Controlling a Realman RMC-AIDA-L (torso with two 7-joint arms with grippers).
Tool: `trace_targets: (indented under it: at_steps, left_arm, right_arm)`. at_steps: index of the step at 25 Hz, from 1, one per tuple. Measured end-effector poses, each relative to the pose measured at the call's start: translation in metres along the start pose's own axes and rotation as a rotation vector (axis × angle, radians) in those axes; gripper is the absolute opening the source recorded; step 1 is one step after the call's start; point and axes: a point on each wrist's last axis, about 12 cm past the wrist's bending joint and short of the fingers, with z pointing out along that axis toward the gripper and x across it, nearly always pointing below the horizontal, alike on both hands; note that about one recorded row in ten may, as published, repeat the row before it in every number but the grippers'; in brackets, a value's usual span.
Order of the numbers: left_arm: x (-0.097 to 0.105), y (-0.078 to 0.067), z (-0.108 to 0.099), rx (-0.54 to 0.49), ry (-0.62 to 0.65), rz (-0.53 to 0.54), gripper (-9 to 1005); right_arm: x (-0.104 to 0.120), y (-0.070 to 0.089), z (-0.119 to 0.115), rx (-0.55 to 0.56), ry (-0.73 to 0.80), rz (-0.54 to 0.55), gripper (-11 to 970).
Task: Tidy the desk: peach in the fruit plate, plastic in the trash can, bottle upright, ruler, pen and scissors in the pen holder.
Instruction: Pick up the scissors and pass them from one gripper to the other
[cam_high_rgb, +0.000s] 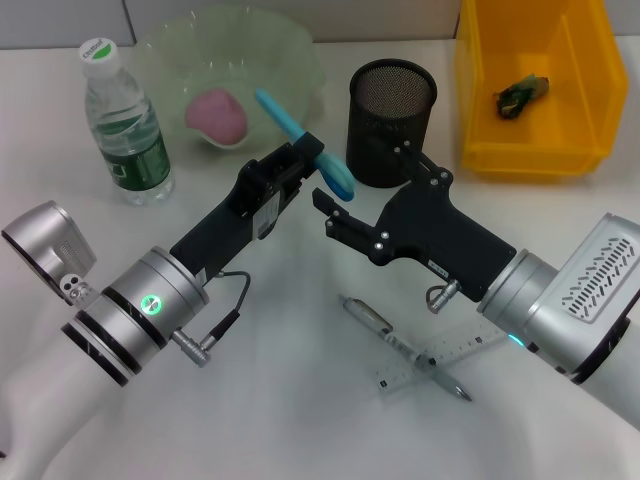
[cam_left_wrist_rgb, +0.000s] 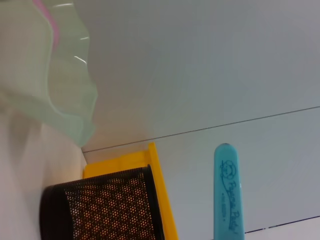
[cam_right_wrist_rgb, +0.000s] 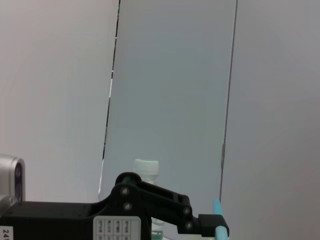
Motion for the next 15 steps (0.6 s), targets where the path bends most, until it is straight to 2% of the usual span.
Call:
trace_targets:
  at_steps: [15]
  left_arm:
    - [-0.0014, -0.0002, 0.0011, -0.001, -0.011, 0.008, 264]
  right_arm:
    - [0.0004, -0.0005, 0.0019, -0.004, 0.009, -0.004, 789]
